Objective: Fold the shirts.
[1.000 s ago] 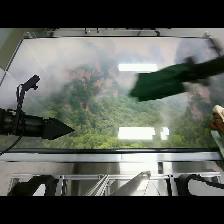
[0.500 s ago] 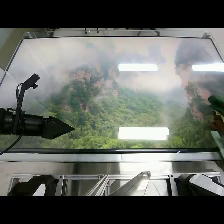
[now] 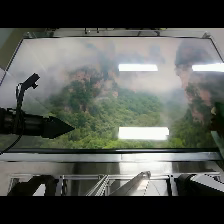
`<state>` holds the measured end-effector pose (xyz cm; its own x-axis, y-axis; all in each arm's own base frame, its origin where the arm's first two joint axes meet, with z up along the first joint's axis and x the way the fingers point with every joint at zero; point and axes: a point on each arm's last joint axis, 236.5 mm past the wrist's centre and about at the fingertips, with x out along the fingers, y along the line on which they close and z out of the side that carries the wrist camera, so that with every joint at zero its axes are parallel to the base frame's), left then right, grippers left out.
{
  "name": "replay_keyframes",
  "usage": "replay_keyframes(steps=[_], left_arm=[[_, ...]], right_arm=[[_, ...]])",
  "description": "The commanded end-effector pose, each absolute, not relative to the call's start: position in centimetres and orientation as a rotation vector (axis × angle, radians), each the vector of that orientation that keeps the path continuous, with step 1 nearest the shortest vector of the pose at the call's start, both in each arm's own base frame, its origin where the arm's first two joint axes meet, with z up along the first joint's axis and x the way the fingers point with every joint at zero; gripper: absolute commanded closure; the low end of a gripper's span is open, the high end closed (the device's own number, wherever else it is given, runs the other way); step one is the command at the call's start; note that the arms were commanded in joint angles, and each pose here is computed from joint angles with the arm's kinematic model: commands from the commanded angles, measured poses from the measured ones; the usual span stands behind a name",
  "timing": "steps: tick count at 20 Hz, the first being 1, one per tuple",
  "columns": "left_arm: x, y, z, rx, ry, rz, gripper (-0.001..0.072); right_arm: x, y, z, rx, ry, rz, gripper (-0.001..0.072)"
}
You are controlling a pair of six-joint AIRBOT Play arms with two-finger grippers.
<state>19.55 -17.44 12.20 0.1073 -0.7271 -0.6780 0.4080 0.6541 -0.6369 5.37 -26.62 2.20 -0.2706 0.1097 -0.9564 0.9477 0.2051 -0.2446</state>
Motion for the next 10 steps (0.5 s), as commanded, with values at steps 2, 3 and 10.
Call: replay_keyframes(steps=[2, 3, 10], left_arm=[[19.6, -17.5, 12.2, -0.326, 1.195, -0.858, 0.0684], [19.6, -17.5, 12.3, -0.326, 1.193, -0.859, 0.0684], [23.7, -16.2, 15.3, -0.259, 1.027, -0.76, 0.0684]], right_arm=[[10.6, -24.0, 1.5, 1.208, 1.477, -0.959, 0.0193], [13.7, -23.2, 2.2, 1.268, 1.395, -0.843, 0.0242], [34.7, -12.4, 12.2, 0.994, 0.954, -0.127, 0.0691]])
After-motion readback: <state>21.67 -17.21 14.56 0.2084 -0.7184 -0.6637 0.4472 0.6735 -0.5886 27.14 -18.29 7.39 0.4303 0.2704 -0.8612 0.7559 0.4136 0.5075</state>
